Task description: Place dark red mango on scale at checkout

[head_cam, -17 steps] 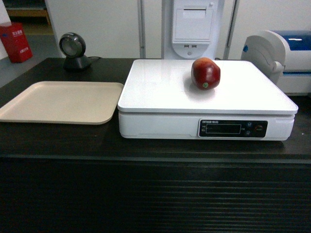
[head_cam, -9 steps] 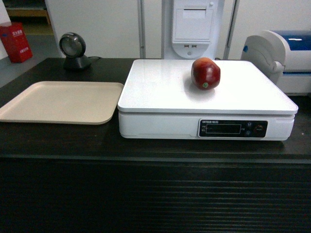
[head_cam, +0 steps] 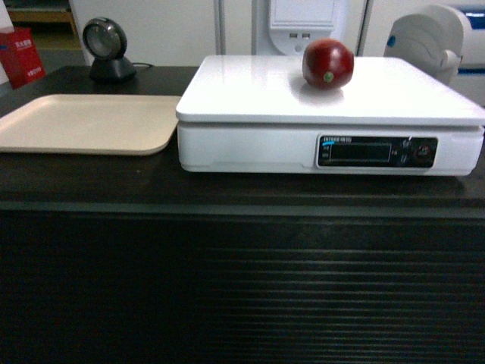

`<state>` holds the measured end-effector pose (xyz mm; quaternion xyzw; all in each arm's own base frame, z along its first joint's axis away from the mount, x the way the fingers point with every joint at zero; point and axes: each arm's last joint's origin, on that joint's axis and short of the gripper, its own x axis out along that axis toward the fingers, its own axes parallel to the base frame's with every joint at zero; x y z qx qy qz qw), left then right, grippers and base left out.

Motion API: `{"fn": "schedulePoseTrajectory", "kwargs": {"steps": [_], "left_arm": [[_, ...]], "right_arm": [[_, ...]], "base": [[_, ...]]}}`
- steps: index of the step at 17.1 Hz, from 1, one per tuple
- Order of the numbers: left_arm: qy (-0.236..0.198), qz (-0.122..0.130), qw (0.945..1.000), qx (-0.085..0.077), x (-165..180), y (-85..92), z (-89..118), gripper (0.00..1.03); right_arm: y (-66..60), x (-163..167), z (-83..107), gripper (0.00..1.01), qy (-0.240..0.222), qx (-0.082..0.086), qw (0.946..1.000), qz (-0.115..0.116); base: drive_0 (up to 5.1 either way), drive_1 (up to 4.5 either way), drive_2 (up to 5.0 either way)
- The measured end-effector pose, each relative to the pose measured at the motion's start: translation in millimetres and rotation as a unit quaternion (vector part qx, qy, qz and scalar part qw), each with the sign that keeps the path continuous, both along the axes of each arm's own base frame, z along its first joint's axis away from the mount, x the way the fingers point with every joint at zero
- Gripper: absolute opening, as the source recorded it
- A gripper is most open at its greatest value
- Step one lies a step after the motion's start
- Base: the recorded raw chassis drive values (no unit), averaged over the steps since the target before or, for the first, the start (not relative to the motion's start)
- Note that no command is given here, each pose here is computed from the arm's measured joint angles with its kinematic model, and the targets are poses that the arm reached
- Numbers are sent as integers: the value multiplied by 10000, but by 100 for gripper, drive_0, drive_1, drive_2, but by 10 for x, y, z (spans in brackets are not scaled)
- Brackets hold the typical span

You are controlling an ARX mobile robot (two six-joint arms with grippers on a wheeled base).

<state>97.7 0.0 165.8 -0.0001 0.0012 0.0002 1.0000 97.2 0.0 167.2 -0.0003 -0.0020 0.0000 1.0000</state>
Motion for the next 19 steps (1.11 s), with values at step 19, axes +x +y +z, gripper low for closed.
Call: {"fn": "schedulePoseTrajectory", "kwargs": {"steps": [19], "left_arm": [[2, 0, 10000, 2, 0, 0, 0, 98]], "right_arm": [[0, 0, 0, 98, -2, 0, 10000, 2]], "base": [[0, 0, 0]]}}
